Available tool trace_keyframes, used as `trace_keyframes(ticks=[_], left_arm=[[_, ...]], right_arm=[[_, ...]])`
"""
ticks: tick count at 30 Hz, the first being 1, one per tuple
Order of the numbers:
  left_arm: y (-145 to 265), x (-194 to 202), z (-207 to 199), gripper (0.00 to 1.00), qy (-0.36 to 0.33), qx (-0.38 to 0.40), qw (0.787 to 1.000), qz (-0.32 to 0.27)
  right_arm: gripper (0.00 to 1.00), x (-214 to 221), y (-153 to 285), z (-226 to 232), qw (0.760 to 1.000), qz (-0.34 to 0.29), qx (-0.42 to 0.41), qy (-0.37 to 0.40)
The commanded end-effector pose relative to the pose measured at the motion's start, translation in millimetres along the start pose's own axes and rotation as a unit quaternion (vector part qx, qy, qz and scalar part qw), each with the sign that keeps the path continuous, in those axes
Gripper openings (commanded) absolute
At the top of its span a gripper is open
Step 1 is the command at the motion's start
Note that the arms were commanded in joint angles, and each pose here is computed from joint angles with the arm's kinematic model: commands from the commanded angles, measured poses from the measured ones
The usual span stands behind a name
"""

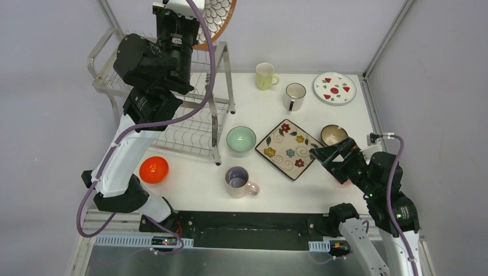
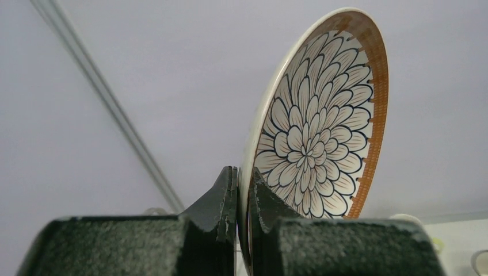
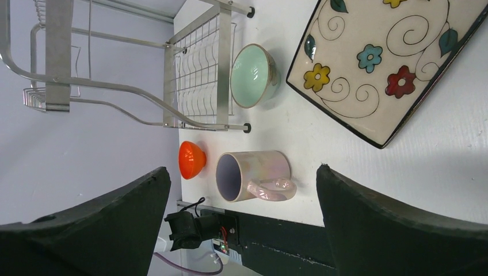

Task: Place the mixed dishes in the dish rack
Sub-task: Insert the plate into the dish rack.

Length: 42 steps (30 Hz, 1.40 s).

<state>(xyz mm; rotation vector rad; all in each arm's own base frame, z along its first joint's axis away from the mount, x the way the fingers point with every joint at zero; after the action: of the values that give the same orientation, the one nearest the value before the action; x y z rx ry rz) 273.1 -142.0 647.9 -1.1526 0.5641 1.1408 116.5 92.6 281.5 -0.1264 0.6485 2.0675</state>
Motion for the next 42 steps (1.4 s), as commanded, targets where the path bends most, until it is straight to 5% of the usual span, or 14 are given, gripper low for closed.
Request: trace_keyframes(ticks=[1,21,42], left_arm=[[17,-44,91,0.0,0.02,-0.135,0.987,-0.085],[-15,49,117,0.0,-0.187,-0.142,0.971,0.03],[-20,114,145,0.0,-0.268,-0.154,0.946,0.093]], right_arm=[[1.0,1,9,13,0.999,0.012,-0.022,0.02],[1.0,7,24,26,0.997,0.022,-0.069,0.038],[1.0,10,27,37,0.993,0.03,-0.113,0.031]])
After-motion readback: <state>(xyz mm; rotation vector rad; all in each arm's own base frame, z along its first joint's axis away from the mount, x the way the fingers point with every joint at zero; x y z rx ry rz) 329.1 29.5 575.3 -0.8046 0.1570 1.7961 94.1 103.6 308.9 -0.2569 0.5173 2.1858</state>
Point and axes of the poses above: each gripper's point midway between its finger pads, its own y axis back along the fingers, its own z axis along the line the jaws close on, x = y × z, the point moved 4 cm from there along y, back along the fingers, and after that the axes turned 9 degrees about -y, right-handed, at the moved point
